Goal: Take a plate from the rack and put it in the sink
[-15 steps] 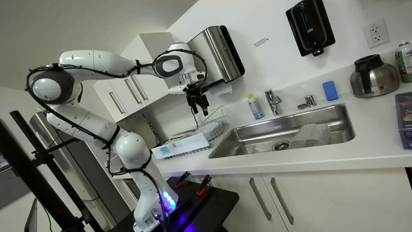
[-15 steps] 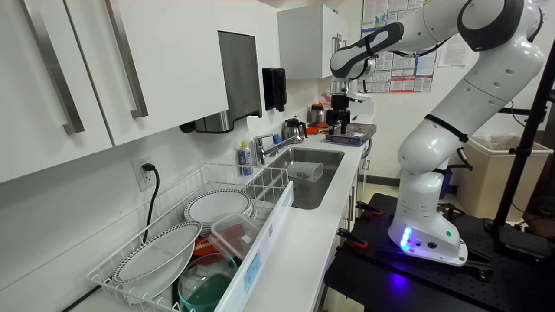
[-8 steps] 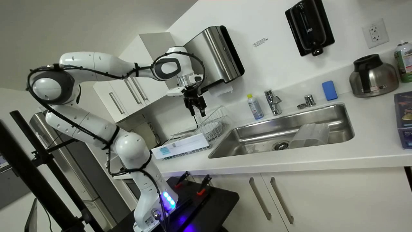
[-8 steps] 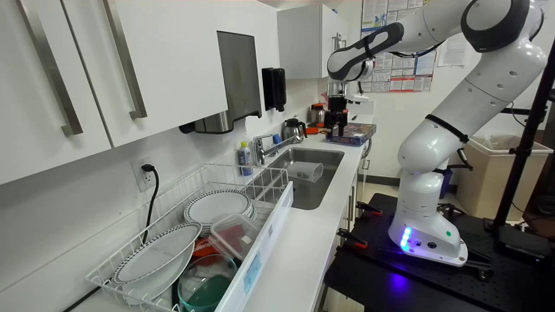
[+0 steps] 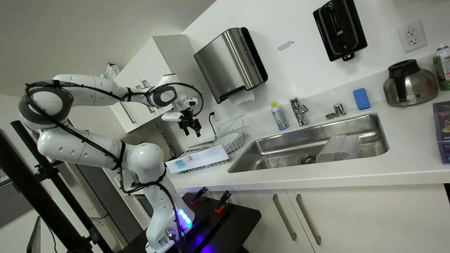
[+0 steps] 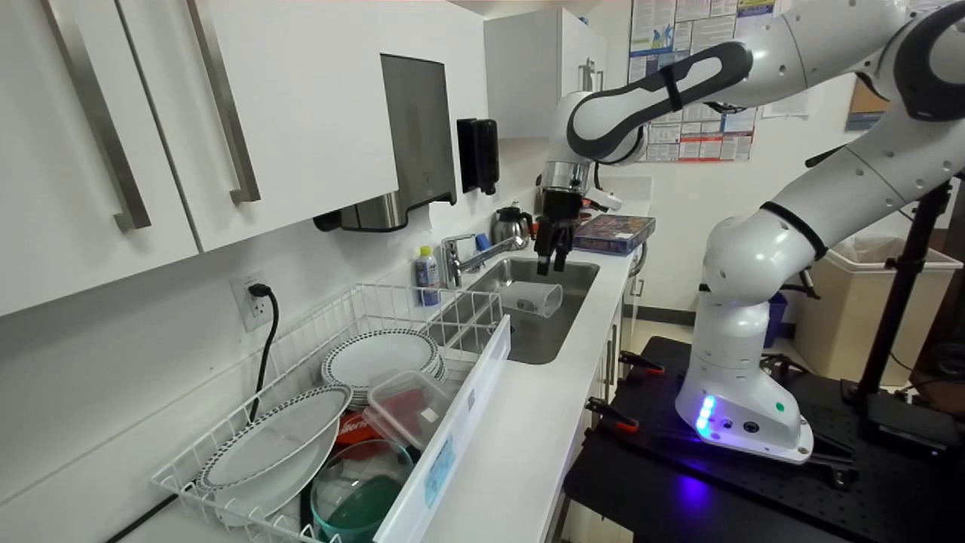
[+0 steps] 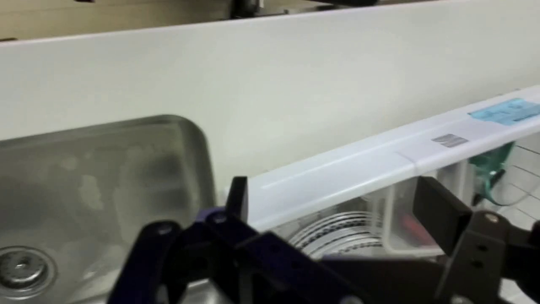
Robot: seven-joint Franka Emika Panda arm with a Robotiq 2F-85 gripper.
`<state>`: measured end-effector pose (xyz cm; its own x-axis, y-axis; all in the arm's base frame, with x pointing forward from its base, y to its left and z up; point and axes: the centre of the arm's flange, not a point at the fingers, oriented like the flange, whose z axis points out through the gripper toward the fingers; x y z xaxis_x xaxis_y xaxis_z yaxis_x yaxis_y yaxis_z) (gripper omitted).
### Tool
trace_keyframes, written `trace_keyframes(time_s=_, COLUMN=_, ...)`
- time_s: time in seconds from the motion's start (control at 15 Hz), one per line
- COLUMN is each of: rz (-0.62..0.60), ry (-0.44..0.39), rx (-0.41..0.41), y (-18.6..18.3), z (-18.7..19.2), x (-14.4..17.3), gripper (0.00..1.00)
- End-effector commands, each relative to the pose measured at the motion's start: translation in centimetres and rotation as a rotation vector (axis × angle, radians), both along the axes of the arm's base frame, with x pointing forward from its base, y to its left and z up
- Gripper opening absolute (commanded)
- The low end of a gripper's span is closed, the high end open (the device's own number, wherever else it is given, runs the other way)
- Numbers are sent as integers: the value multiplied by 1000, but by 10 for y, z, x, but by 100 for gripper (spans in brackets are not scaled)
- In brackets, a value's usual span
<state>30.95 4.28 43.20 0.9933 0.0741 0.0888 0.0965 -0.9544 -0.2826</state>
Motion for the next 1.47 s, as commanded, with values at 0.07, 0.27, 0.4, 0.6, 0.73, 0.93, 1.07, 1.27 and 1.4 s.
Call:
trace_keyframes(time_s=0.07, rz=-35, ry=-128, rx=67, y=99, z=5, x=-23, gripper=100)
trace_keyframes(time_s=0.27, rz=-10, ry=-110, rx=58, y=96, z=19, x=-13, gripper=100)
trace_keyframes(time_s=0.4, rz=-8, ry=-111, rx=54, y=98, z=19, x=-13, gripper=100)
trace_keyframes(time_s=0.6, rz=-26, ry=-95, rx=137, y=107, z=13, x=-6, gripper=100)
trace_keyframes(time_s=0.73, rz=-65, ry=-60, rx=195, y=141, z=8, x=0, gripper=100)
trace_keyframes(time_s=0.93, rz=-146, ry=-40, rx=236, y=200, z=-1, x=3, gripper=100)
trace_keyframes(time_s=1.07, rz=-210, ry=-50, rx=302, y=235, z=-10, x=4, gripper=100)
trace_keyframes(time_s=1.27, rz=-306, ry=-47, rx=418, y=272, z=-22, x=10, gripper=100)
trace_keyframes(time_s=1.4, rz=-278, ry=-59, rx=373, y=250, z=-14, x=-10, gripper=100)
